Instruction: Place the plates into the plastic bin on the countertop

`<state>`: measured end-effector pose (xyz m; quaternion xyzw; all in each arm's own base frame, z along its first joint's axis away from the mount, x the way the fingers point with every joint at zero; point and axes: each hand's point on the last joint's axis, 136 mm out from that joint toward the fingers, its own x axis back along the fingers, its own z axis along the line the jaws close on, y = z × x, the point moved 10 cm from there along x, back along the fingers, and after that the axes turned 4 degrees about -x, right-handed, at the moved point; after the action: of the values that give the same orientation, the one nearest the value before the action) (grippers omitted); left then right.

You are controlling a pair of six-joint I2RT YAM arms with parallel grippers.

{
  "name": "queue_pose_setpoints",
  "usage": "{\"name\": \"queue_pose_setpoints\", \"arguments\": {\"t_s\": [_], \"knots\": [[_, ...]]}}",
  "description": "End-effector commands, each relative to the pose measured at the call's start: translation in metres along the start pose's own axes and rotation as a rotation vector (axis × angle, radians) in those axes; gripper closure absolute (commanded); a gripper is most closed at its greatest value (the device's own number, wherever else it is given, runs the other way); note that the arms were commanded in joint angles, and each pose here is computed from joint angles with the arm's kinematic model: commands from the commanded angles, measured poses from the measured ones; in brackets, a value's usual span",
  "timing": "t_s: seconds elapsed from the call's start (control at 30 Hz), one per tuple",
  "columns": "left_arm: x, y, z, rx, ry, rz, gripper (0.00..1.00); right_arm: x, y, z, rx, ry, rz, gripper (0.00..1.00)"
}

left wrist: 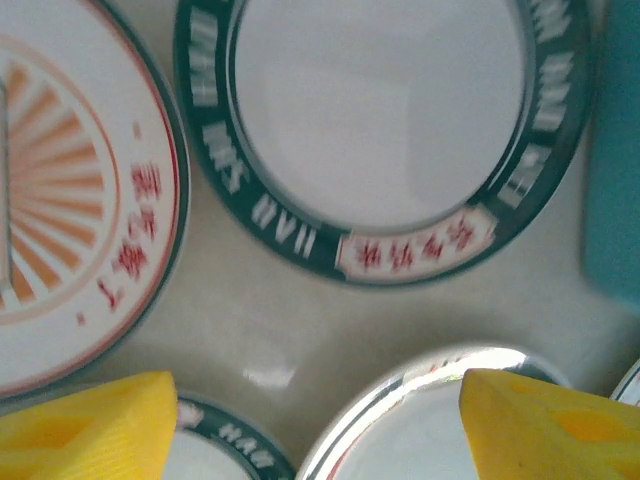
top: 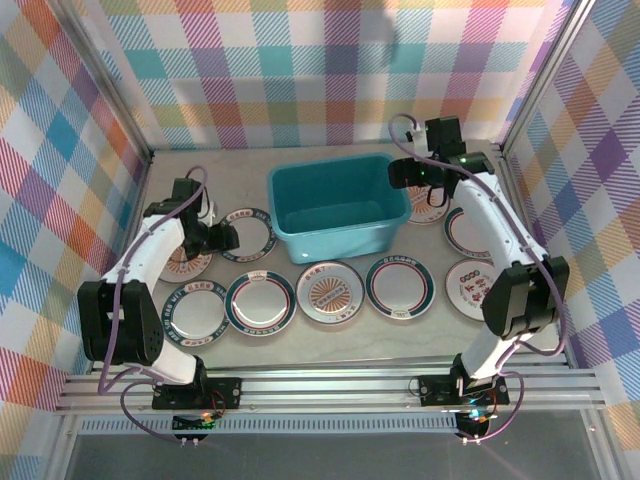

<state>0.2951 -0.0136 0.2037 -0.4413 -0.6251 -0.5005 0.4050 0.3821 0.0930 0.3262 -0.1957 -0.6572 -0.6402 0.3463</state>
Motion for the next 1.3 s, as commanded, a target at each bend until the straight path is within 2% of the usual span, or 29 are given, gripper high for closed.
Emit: {"name": "queue_pose_setpoints", "arguments": {"t_s": [0.0, 0.23, 0.87, 1.0, 1.27], "knots": [[-0.003, -0.015, 0.0, -0.031, -0.045, 0.081, 0.29, 0.01, 0.0, -0.002, 0.004, -0.008, -0.044, 0.18], [-0.034, -0.02, -0.006, -0.059, -0.14, 0.214, 0.42, 0.021, -0.011, -0.003, -0.01, -0.023, -0.073, 0.18], [-0.068, -0.031, -0.023, -0.188, -0.131, 0.373, 0.43, 0.028, -0.021, -0.008, -0.005, -0.066, -0.092, 0.17], [-0.072, -0.032, -0.027, -0.201, -0.146, 0.386, 0.46, 0.025, -0.023, -0.01, -0.021, -0.096, -0.086, 0.1], [-0.085, -0.033, -0.03, -0.224, -0.144, 0.421, 0.52, 0.019, -0.023, -0.009, -0.01, -0.079, -0.07, 0.08]]}}
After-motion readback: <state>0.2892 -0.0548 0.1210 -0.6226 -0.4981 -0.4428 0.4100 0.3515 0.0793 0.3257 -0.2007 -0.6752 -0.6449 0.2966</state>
